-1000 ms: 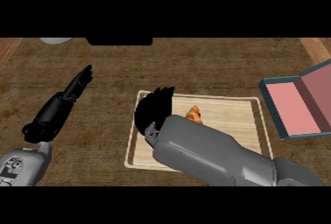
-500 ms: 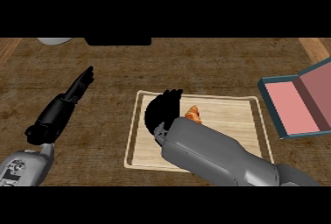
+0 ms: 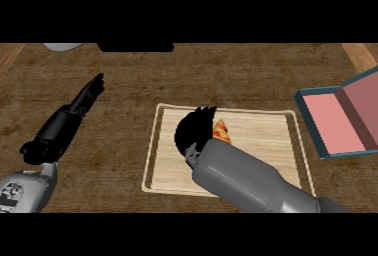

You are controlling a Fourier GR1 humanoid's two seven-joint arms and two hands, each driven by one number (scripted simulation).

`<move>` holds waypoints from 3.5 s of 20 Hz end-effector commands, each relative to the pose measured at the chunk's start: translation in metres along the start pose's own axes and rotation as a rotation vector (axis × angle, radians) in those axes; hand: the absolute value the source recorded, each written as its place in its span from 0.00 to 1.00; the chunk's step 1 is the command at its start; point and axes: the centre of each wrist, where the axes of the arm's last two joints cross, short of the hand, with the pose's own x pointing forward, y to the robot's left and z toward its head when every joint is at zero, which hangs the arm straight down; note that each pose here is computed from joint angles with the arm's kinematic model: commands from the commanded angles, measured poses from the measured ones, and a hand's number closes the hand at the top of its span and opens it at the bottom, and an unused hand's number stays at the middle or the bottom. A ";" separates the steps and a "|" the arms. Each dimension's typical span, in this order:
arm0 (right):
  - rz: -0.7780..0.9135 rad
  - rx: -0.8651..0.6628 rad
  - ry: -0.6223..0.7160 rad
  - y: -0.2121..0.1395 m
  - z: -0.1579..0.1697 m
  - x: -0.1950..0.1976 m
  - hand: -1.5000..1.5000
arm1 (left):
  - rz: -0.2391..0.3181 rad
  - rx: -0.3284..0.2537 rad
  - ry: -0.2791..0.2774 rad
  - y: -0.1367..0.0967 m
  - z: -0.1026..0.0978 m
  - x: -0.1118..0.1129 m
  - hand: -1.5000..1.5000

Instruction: Pick the croissant from the tray and place it in the cardboard box

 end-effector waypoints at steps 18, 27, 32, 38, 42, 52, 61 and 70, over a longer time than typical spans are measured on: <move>0.118 -0.116 0.017 0.033 -0.017 -0.014 1.00 | -0.006 -0.004 -0.012 0.012 -0.015 -0.006 0.50; -0.630 -0.286 0.123 -0.031 -0.056 -0.135 1.00 | 0.006 -0.004 -0.041 -0.007 -0.008 0.007 0.50; -0.671 -0.494 0.158 -0.014 -0.088 -0.161 1.00 | -0.015 -0.030 -0.051 -0.001 -0.009 0.008 0.50; -0.540 -0.660 0.165 -0.066 -0.081 -0.155 1.00 | -0.003 -0.022 -0.029 -0.004 -0.008 0.008 0.50; -0.632 -0.745 0.276 -0.121 -0.061 -0.175 1.00 | -0.002 -0.025 -0.021 -0.010 -0.004 -0.013 0.50; -0.912 -0.914 0.695 -0.123 -0.048 -0.259 1.00 | -0.004 0.007 0.000 0.003 0.003 -0.012 0.50; -0.856 -0.843 0.863 -0.070 -0.059 -0.348 1.00 | -0.005 -0.016 -0.016 -0.005 -0.007 0.001 0.50; -0.960 -0.391 0.768 -0.012 -0.051 -0.421 1.00 | 0.009 0.000 -0.005 0.004 -0.004 -0.007 0.50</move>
